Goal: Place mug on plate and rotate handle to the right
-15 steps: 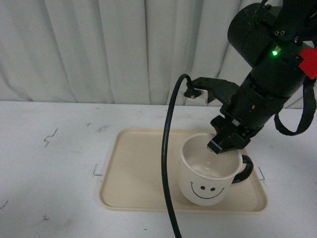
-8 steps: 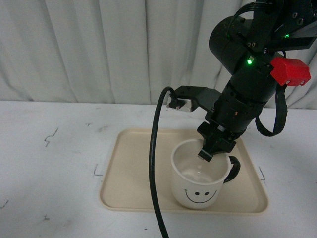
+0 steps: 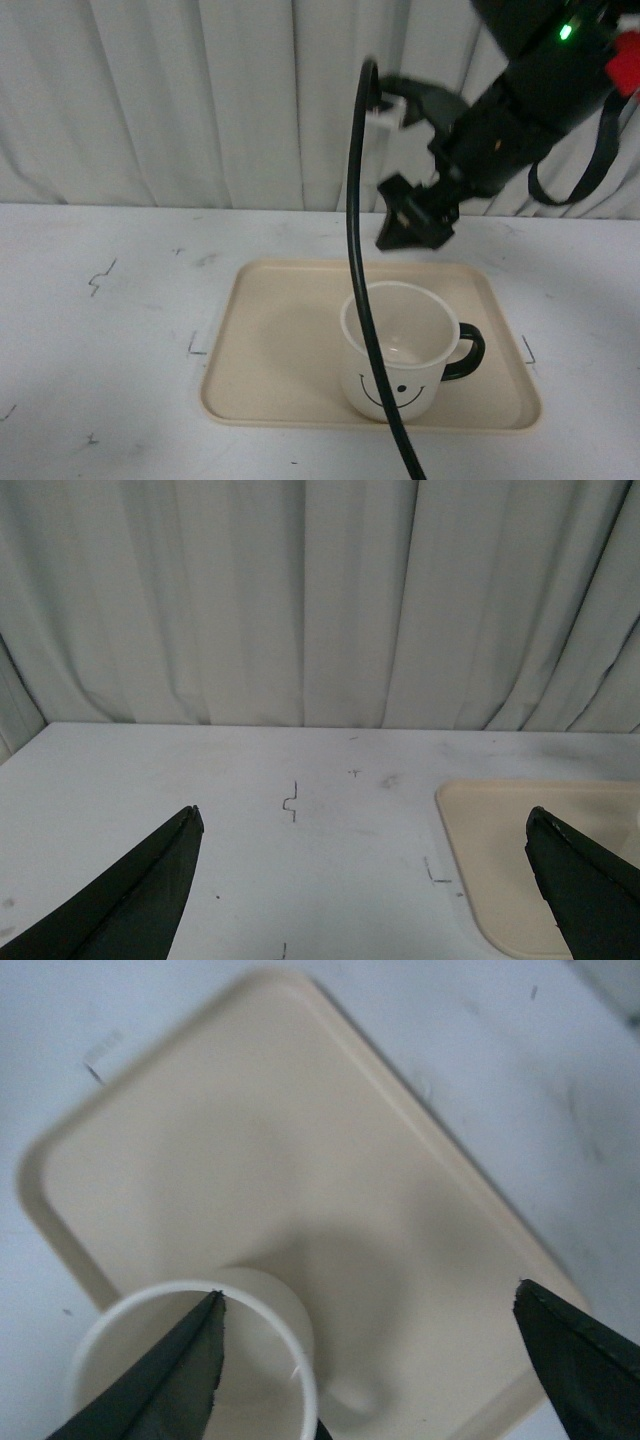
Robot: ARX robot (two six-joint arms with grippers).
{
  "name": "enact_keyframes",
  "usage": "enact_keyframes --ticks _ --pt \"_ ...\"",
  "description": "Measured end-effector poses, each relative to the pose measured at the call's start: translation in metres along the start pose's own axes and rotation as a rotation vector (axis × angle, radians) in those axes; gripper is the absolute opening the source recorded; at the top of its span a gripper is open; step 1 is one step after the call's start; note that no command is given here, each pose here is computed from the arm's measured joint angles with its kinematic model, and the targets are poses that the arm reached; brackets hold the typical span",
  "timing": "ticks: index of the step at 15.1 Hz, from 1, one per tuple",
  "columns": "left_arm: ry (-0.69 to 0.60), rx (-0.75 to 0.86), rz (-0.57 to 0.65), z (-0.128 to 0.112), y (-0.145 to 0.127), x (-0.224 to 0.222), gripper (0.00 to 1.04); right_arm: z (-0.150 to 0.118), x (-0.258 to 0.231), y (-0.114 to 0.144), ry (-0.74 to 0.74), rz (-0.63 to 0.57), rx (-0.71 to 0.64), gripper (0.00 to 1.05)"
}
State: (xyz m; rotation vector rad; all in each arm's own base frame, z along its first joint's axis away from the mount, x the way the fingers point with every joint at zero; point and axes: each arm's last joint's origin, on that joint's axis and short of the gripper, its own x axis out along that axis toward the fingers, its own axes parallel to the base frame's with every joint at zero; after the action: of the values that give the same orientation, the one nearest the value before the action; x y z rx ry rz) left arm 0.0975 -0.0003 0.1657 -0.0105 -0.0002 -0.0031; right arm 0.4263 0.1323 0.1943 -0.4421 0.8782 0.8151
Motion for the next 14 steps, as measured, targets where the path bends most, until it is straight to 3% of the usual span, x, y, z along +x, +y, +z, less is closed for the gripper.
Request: enact_keyframes --ticks 1,2,4,6,7,8,10,14 --pt "-0.001 0.0 0.0 0.0 0.0 0.0 0.98 0.018 -0.021 0.007 -0.204 -0.203 -0.03 0.89" --pt "-0.001 0.0 0.0 0.0 0.0 0.0 0.98 0.009 -0.042 0.014 -0.454 -0.555 0.105 0.75" --pt "0.0 0.0 0.005 0.0 0.0 0.0 0.98 -0.053 -0.052 0.022 -0.671 -0.79 0.348 0.53" --pt "0.0 0.0 0.002 0.0 0.0 0.0 0.98 -0.115 -0.074 0.04 -0.83 -0.852 0.433 0.24" --pt "0.0 0.0 0.003 0.0 0.0 0.0 0.98 -0.125 -0.093 0.056 -0.911 -0.832 0.413 0.08" --pt "0.0 0.0 0.003 0.0 0.0 0.0 0.98 -0.14 -0.098 0.066 -0.906 -0.813 0.41 0.02" --pt "0.0 0.0 0.002 0.0 0.0 0.0 0.98 -0.175 -0.1 0.078 -0.836 -0.826 0.444 0.02" --pt "0.0 0.0 0.002 0.0 0.0 0.0 0.98 -0.215 -0.114 0.107 -0.846 -0.821 0.441 0.02"
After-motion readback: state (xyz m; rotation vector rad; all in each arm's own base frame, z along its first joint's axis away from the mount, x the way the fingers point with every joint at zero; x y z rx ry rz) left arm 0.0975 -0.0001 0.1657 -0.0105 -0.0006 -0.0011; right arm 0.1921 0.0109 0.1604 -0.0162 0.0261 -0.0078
